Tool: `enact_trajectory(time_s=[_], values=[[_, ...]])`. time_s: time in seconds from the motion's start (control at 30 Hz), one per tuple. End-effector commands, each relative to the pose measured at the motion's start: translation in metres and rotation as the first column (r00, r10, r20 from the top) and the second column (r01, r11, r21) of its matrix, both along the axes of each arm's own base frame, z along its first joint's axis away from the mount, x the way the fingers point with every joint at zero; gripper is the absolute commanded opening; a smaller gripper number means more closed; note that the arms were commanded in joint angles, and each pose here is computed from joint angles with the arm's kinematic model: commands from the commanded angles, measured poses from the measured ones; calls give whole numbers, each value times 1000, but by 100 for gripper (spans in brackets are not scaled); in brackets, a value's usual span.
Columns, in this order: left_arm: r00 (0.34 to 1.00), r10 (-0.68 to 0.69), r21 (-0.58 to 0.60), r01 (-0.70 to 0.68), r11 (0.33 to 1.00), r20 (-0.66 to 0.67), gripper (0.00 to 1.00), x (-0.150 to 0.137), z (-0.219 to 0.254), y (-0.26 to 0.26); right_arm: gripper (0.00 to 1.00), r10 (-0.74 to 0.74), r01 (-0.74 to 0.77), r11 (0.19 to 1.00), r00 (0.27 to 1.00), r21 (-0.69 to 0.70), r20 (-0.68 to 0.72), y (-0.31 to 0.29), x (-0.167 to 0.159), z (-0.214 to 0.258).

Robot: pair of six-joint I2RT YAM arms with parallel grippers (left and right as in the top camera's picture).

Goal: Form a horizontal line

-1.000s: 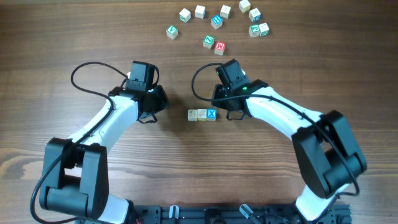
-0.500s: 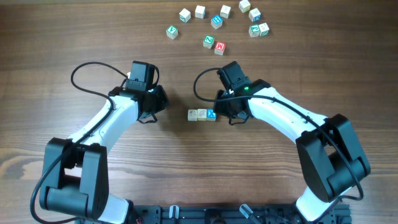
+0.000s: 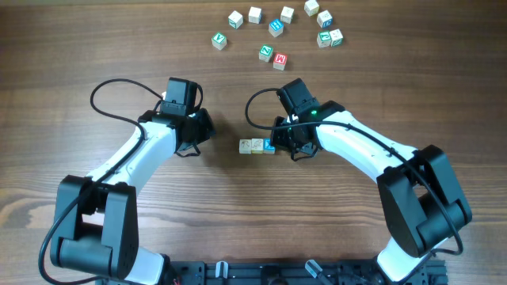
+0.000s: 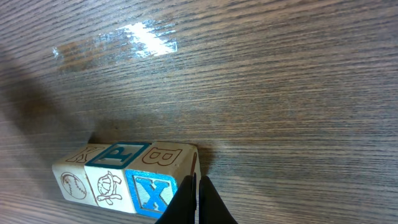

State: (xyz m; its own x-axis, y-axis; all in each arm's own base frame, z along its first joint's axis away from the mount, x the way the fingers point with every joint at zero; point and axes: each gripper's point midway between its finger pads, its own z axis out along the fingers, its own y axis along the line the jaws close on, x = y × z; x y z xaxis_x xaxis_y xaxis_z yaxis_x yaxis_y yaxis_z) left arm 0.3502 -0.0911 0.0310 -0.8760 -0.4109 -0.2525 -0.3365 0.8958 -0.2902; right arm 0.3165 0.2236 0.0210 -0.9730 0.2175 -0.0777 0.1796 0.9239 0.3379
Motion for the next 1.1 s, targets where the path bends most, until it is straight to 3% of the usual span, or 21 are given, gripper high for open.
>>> enact_trajectory(time_s=[0.0, 0.6, 0.9, 1.07], values=[[1000, 13, 13, -13, 1000, 12, 4, -1, 3, 5, 4, 10, -10, 1000, 1000, 22, 21, 4, 3, 9], [1000, 12, 13, -13, 1000, 12, 5, -1, 3, 5, 5, 16, -18, 999, 999, 49, 35, 9, 6, 12], [1000, 12, 13, -13, 1000, 12, 4, -1, 3, 5, 4, 11, -10, 1000, 997, -22, 78, -2, 14, 9], [1000, 13, 13, -13, 1000, 12, 5, -1, 3, 5, 4, 3, -3, 1000, 1000, 10, 16, 1, 2, 8]])
